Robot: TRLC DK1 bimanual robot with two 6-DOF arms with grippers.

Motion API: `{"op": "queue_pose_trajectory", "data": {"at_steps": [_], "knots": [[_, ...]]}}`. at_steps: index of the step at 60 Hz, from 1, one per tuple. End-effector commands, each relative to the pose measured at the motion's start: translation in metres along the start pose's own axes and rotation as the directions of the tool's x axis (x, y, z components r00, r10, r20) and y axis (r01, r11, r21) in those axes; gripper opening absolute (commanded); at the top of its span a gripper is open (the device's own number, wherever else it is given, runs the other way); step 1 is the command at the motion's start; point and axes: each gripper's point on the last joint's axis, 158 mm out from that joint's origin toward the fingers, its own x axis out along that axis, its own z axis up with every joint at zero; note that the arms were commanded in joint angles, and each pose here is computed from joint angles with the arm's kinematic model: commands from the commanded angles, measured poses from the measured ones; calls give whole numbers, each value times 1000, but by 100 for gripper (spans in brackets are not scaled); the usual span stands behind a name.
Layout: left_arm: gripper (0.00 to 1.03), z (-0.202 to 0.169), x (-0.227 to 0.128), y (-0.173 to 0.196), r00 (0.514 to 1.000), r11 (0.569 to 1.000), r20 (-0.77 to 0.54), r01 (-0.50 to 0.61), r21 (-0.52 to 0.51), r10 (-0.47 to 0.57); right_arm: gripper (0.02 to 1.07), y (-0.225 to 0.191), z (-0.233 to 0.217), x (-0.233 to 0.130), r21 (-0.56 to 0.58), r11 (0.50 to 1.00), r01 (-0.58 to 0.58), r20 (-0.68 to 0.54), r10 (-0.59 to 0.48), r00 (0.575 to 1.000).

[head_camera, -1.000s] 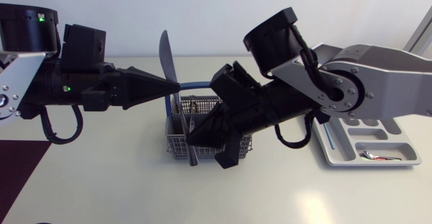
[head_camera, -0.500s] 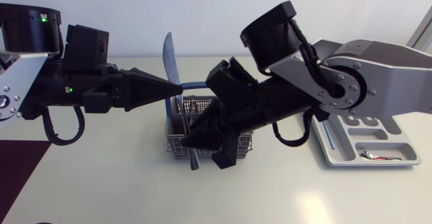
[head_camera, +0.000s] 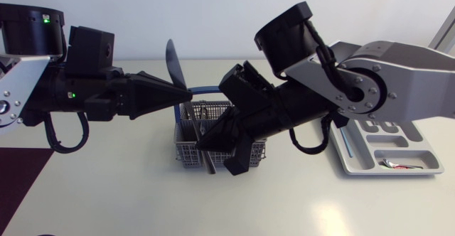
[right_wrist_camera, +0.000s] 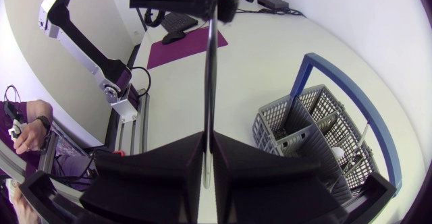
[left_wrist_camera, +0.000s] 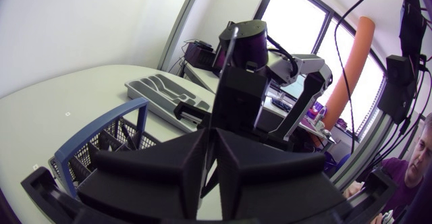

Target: Sort the cutlery from the basket into the organizer compartments.

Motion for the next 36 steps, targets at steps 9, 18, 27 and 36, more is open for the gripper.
{"op": "queue_pose_trajectory", "data": {"at_steps": [9,18,27,36], "knots": [[84,37,-18,16,990,992,71,-121,37,119,8,-2,-13,-3,-14,1000,16,-39,-16,999],[88,66,-43,21,972,978,137,-201,51,192,8,-16,-24,-20,9,996,90,-45,-90,995],[89,77,-59,36,943,955,172,-295,37,284,8,-38,-40,-39,42,983,178,-51,-176,983],[89,76,-67,51,910,922,180,-386,35,375,8,-64,-53,-67,83,955,285,-45,-282,958]]}}
